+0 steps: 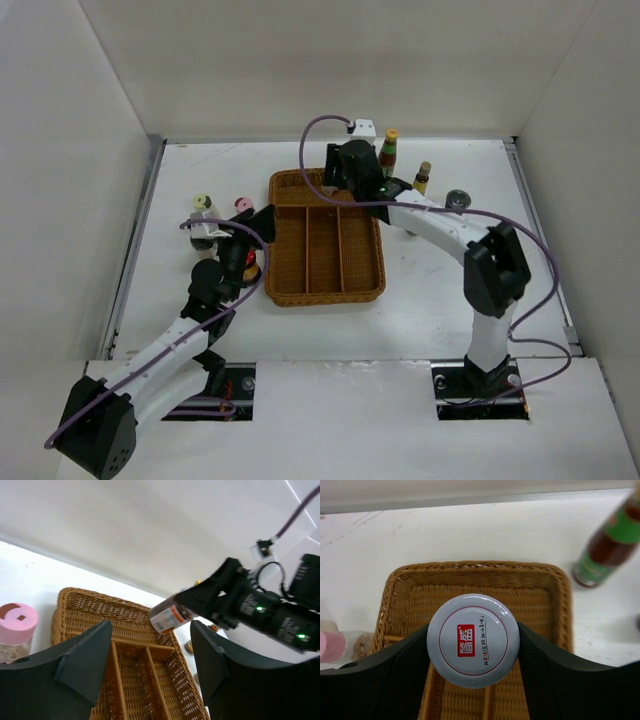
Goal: Organize the condiment bottles
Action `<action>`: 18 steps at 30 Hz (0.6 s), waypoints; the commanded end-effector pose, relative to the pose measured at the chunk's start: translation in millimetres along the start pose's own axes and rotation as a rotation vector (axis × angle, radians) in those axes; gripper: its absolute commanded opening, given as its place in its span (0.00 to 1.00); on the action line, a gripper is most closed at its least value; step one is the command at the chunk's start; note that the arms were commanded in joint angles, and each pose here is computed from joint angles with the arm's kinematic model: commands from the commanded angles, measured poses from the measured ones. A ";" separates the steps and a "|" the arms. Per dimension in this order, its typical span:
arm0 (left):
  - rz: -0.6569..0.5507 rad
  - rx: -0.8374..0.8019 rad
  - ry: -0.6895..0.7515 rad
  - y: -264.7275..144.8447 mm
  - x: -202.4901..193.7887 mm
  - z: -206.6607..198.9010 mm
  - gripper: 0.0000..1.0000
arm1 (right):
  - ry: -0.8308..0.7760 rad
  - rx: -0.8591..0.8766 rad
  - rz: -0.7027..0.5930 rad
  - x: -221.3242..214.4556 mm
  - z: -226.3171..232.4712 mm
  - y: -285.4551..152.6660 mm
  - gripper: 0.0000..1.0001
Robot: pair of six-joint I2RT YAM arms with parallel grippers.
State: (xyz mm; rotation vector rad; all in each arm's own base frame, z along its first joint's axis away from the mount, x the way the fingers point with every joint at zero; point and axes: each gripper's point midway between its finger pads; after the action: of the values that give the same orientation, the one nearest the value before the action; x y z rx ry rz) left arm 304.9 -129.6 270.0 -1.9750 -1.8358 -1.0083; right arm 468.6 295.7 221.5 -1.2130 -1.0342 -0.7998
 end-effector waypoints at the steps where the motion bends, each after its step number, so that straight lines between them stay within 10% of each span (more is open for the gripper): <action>1: -0.011 0.029 -0.030 -0.5 -0.1 9.4 0.63 | 0.085 0.139 -0.235 85.2 46.4 6.1 0.47; 18: 0.010 0.045 -0.033 1.5 -7.3 17.5 0.64 | 0.005 0.224 -0.123 10.4 137.5 68.2 0.56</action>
State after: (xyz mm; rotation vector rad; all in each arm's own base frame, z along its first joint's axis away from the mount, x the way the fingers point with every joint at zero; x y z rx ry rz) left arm 312.7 -125.6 245.9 -1.9649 -1.8134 -0.9156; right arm 498.2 422.1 134.8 -1.1241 -1.0964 -0.6055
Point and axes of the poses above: each gripper's point midway between its finger pads, its own y axis out along the fingers, its own z axis along the line the jaws close on, x = y × z, and after that the axes turned 11 degrees about -y, right-handed
